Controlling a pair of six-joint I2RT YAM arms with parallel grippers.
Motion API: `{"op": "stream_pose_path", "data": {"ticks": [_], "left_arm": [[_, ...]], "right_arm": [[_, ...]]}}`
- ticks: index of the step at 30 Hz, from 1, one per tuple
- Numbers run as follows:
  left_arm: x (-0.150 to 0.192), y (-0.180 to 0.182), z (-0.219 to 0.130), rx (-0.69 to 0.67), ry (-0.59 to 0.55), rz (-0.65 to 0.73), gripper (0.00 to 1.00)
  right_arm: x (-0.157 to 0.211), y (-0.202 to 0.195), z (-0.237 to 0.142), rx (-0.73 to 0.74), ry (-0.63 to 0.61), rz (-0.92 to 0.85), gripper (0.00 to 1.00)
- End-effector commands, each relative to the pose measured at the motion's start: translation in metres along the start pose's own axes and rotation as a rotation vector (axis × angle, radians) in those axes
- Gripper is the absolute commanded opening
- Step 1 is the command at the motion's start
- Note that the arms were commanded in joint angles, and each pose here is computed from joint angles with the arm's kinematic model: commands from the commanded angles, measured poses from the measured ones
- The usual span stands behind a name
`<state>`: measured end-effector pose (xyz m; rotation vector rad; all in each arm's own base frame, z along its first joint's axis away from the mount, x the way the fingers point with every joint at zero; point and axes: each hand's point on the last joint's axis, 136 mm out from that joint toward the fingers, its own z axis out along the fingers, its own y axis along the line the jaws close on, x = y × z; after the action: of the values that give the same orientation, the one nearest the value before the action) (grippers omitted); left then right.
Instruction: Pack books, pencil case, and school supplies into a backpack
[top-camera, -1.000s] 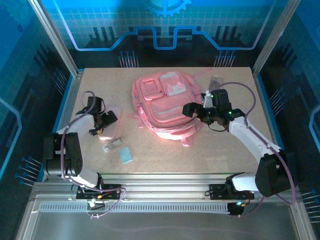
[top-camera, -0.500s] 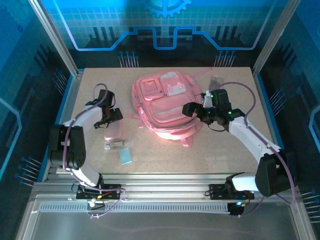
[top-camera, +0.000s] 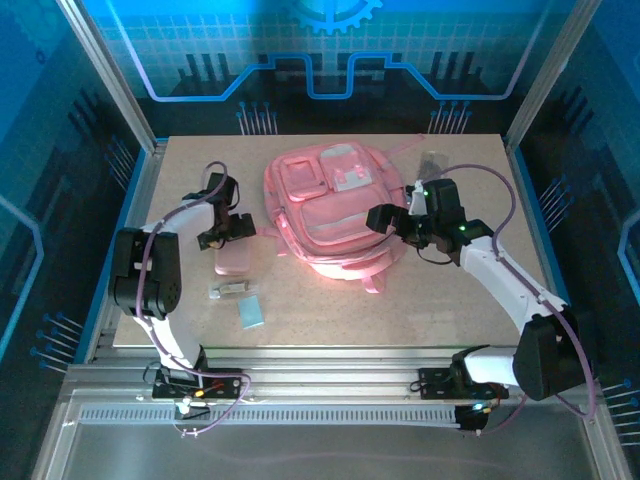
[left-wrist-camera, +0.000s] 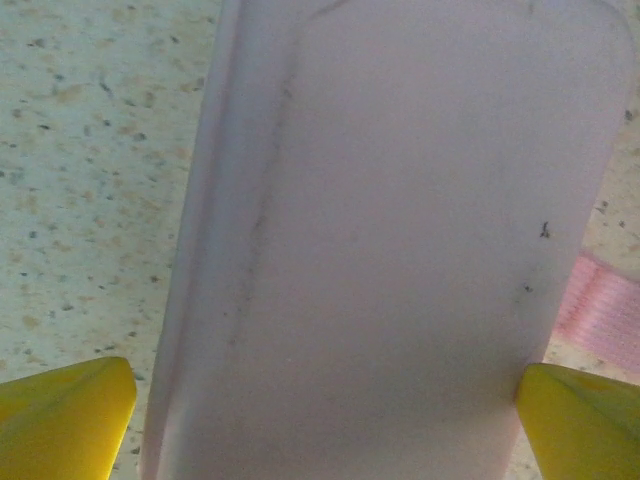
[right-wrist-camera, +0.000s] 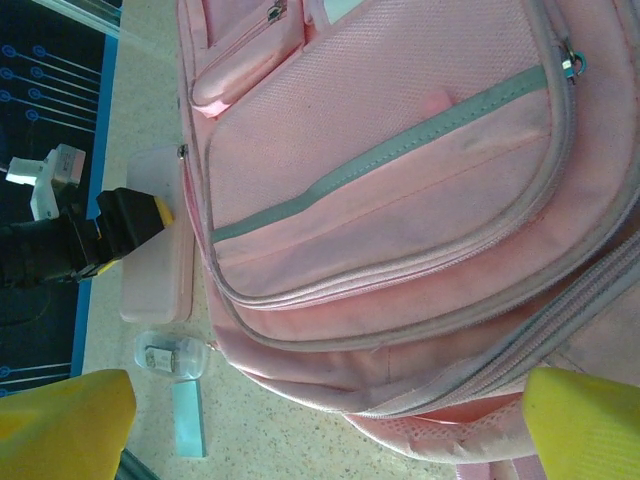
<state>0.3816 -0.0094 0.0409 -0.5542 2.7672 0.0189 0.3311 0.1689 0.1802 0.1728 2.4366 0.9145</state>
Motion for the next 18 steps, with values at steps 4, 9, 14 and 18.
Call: {"op": "stream_pose_path", "data": {"ticks": [4, 9, 14, 18], "left_arm": [[0.012, -0.006, -0.006, 0.020, 0.042, 0.054, 0.99], [0.005, -0.003, -0.013, -0.016, 0.015, 0.089, 0.99], [0.010, -0.023, -0.008, 0.013, 0.011, 0.213, 0.99], [0.012, -0.041, -0.011, 0.075, -0.016, 0.273, 0.99]], "right_arm": [[0.005, 0.002, -0.002, 0.008, 0.002, 0.002, 1.00], [0.005, 0.002, 0.000, 0.012, 0.002, -0.001, 1.00], [0.006, 0.001, 0.006, 0.015, 0.017, 0.009, 1.00], [0.007, 0.004, 0.008, 0.013, 0.025, 0.004, 1.00]]}}
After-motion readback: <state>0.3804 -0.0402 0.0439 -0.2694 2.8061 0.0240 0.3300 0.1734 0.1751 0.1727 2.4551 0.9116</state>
